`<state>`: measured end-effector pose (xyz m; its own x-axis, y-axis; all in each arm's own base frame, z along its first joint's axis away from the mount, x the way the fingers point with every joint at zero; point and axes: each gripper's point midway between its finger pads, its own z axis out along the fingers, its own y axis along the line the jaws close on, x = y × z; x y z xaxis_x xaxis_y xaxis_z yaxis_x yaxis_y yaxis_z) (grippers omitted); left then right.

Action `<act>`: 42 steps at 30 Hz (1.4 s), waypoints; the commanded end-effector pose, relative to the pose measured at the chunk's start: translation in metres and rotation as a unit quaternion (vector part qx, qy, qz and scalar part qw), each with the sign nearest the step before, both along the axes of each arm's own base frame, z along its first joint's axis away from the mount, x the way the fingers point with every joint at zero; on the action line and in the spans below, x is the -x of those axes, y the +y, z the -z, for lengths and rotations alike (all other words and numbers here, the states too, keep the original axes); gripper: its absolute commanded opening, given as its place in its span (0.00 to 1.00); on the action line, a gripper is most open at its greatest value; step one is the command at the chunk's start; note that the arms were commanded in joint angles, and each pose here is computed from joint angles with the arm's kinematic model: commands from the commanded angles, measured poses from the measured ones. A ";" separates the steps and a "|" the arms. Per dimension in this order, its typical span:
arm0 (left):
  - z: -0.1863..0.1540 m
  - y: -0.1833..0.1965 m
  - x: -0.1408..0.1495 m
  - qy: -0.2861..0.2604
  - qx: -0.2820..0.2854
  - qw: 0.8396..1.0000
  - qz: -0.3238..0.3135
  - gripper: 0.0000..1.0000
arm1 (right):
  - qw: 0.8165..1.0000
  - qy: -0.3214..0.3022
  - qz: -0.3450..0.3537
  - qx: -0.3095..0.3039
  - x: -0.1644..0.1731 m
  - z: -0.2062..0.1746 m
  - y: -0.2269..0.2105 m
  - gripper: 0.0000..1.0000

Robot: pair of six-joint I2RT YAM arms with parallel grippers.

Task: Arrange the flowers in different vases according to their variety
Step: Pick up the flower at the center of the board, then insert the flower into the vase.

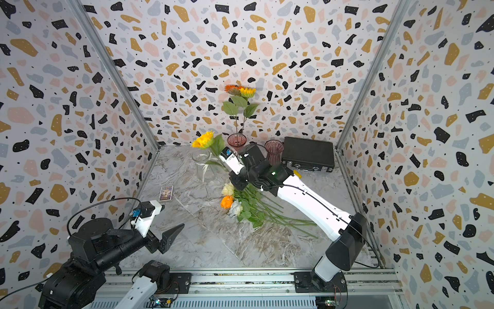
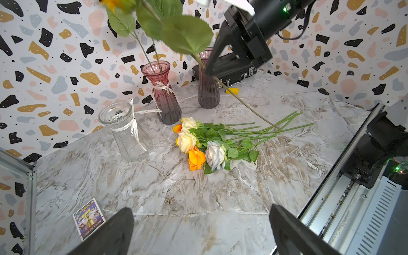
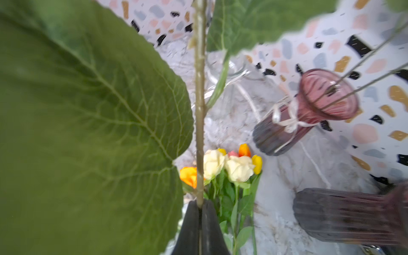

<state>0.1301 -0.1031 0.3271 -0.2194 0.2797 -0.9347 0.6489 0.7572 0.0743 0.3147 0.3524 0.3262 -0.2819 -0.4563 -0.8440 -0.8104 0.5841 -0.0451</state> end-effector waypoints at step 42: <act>-0.002 -0.011 -0.017 -0.016 0.007 1.000 0.016 0.99 | 0.892 -0.298 0.130 -0.313 -0.224 -0.172 -0.011 0.00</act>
